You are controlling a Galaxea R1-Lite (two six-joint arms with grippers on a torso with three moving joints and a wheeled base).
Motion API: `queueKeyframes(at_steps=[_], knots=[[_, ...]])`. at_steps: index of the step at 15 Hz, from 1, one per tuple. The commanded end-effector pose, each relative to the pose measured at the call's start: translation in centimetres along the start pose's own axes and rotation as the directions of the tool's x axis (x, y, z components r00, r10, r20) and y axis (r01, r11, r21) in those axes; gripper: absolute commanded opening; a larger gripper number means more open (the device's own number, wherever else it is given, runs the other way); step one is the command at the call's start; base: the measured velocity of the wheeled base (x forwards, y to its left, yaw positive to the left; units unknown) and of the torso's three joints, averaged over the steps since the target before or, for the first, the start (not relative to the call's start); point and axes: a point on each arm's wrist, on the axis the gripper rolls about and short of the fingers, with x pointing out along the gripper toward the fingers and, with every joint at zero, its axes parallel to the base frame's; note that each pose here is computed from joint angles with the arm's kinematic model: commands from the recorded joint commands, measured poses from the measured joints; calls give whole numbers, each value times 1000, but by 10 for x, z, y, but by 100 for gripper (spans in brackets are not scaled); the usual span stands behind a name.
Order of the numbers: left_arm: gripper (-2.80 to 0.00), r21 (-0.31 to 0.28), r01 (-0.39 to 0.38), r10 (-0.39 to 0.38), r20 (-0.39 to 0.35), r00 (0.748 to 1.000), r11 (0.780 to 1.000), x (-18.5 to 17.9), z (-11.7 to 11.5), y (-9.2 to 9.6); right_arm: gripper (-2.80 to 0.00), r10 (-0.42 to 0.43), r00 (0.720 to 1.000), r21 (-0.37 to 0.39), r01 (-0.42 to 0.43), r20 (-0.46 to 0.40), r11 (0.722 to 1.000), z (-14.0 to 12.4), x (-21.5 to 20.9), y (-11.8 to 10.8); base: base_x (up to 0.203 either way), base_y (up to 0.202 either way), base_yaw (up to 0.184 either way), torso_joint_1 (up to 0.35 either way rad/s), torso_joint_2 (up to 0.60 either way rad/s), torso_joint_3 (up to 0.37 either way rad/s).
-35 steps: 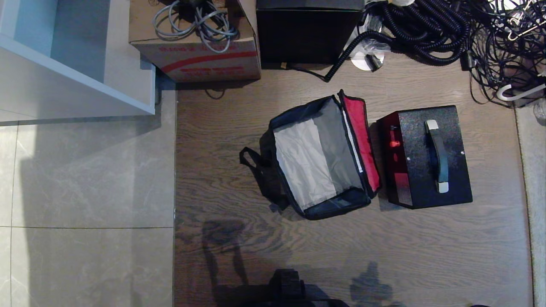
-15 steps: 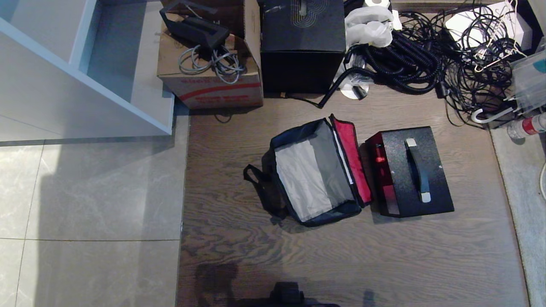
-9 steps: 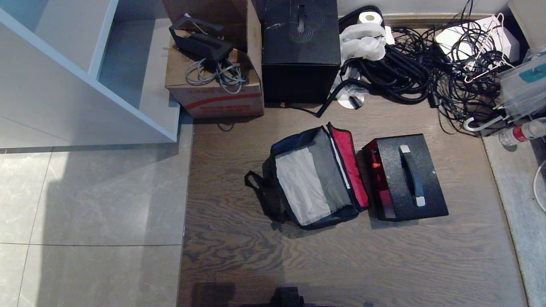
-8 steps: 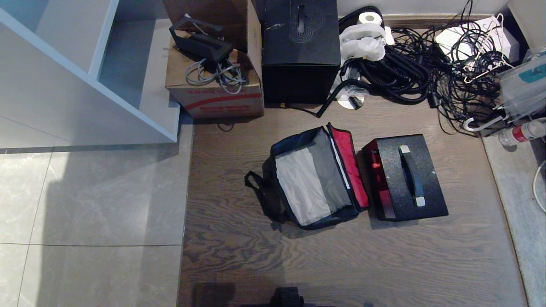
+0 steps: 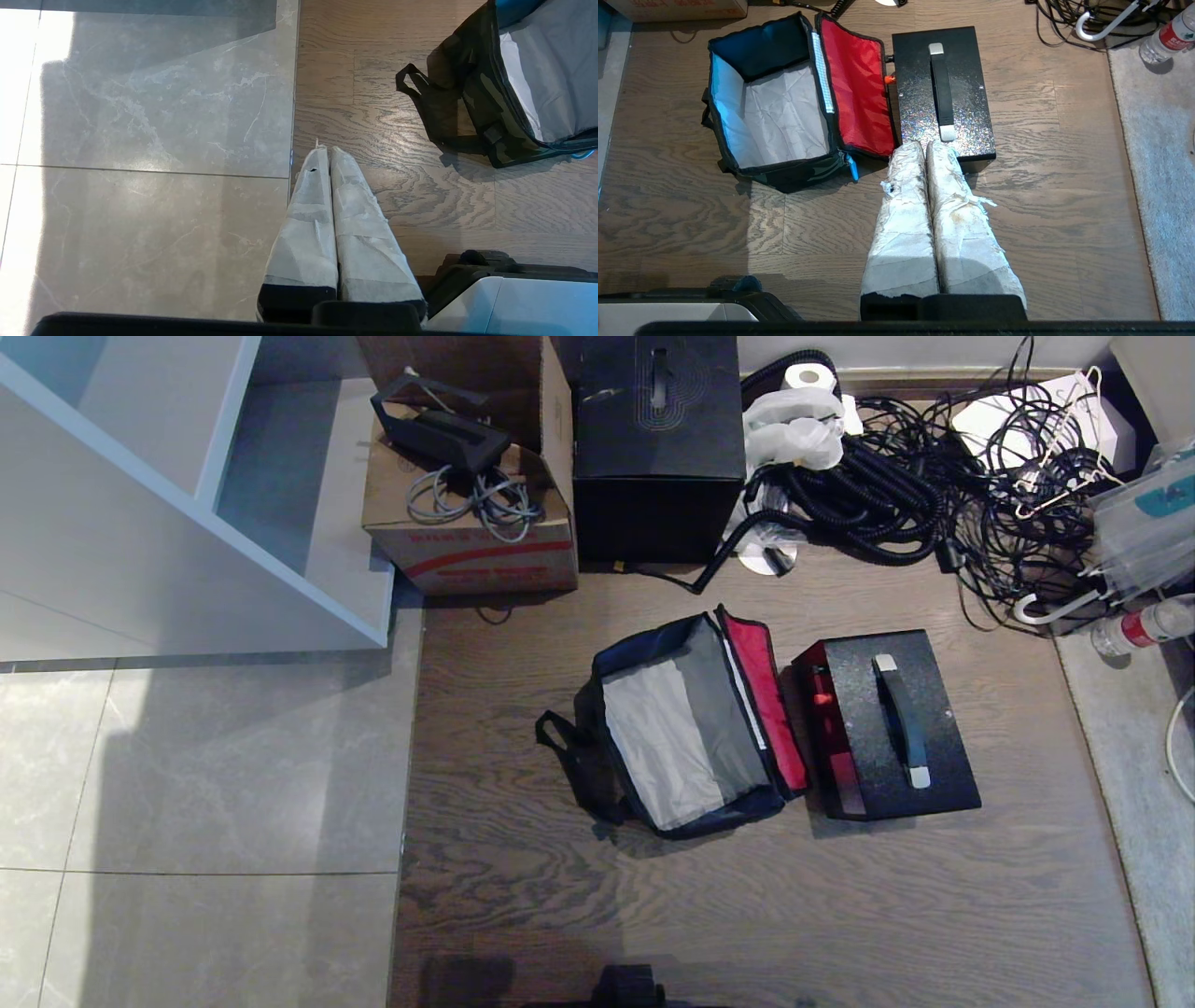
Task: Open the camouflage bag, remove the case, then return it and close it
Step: Grip the handle again
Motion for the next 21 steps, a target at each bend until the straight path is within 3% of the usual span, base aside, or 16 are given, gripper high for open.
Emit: queueKeyframes(at_steps=[1,7,9,12,14,16,18,20,21], knots=[[-280,0,0,0,0,1000,1000,0,0,0,-280,1,999,-2,-1,-42,1000,-11,2,0,0,0,0,0,0,0],[-280,0,0,0,0,1000,1000,0,0,0,-280,11,999,-60,-14,-39,998,-11,2,0,0,0,0,0,0,0],[-280,0,0,0,0,1000,1000,0,0,0,-280,7,1000,-19,-7,-26,1000,-3,1,0,0,0,0,0,0,0],[-280,0,0,0,0,1000,1000,0,0,0,-280,8,1000,13,-7,-30,1000,64,-11,-1,0,0,0,0,0,0],[-280,0,0,0,0,1000,1000,0,0,0,-280,37,977,57,-25,-212,998,112,-9,-1,0,0,0,0,0,0],[-280,0,0,0,0,1000,1000,0,0,0,-280,68,897,94,-29,-438,995,132,36,0,0,0,0,0,0,0],[-280,0,0,0,0,1000,1000,0,0,0,-280,86,777,128,-7,-623,992,125,97,2,0,0,0,0,0,0],[-280,0,0,0,0,1000,1000,0,0,0,-280,95,670,151,26,-736,988,105,160,3,0,0,0,0,0,0],[-280,0,0,0,0,1000,1000,0,0,0,-280,98,641,164,44,-761,985,92,191,4,0,0,0,0,0,0]])
